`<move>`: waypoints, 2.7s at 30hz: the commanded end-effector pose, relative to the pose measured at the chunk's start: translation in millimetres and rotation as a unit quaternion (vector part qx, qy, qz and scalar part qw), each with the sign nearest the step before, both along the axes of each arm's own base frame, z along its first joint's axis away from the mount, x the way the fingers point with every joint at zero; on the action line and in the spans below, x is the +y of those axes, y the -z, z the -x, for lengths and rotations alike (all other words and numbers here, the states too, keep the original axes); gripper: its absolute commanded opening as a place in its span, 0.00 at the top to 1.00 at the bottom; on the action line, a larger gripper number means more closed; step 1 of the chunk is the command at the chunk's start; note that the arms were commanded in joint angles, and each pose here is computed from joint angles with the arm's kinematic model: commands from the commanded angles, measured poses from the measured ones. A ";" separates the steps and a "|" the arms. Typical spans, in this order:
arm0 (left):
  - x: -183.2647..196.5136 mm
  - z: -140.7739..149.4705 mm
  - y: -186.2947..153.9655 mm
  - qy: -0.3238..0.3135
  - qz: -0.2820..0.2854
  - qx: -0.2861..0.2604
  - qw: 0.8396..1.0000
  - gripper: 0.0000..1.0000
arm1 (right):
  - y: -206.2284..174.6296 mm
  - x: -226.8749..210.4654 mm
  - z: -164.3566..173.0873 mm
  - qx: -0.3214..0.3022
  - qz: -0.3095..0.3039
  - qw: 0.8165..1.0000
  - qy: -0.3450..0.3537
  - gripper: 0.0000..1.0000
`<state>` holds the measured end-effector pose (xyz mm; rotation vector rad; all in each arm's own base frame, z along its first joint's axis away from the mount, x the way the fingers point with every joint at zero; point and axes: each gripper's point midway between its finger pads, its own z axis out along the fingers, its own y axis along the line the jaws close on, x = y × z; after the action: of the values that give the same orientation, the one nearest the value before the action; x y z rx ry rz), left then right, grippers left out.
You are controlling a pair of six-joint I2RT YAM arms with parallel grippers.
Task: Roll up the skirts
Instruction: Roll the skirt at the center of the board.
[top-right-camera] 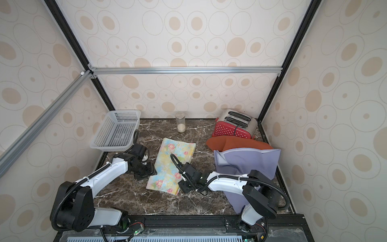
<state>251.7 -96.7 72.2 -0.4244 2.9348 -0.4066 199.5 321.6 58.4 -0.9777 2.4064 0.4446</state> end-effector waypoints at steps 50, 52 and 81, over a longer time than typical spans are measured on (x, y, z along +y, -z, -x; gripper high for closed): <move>56.5 -11.6 -55.2 -0.207 0.021 -0.144 0.967 0.07 | 26.3 52.3 36.9 -0.159 0.116 0.929 -0.313 0.96; 53.3 -12.2 -57.0 -0.202 0.028 -0.144 0.968 0.08 | 16.3 56.4 34.3 -0.136 0.089 0.944 -0.286 1.00; -1.2 -19.3 -36.2 -0.177 0.054 -0.134 0.974 0.08 | -11.3 46.7 -76.0 0.304 -0.237 0.915 0.120 1.00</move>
<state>270.2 -104.0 101.8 -0.7775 2.5700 -0.5434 268.0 366.8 67.1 -0.4856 2.6513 1.2220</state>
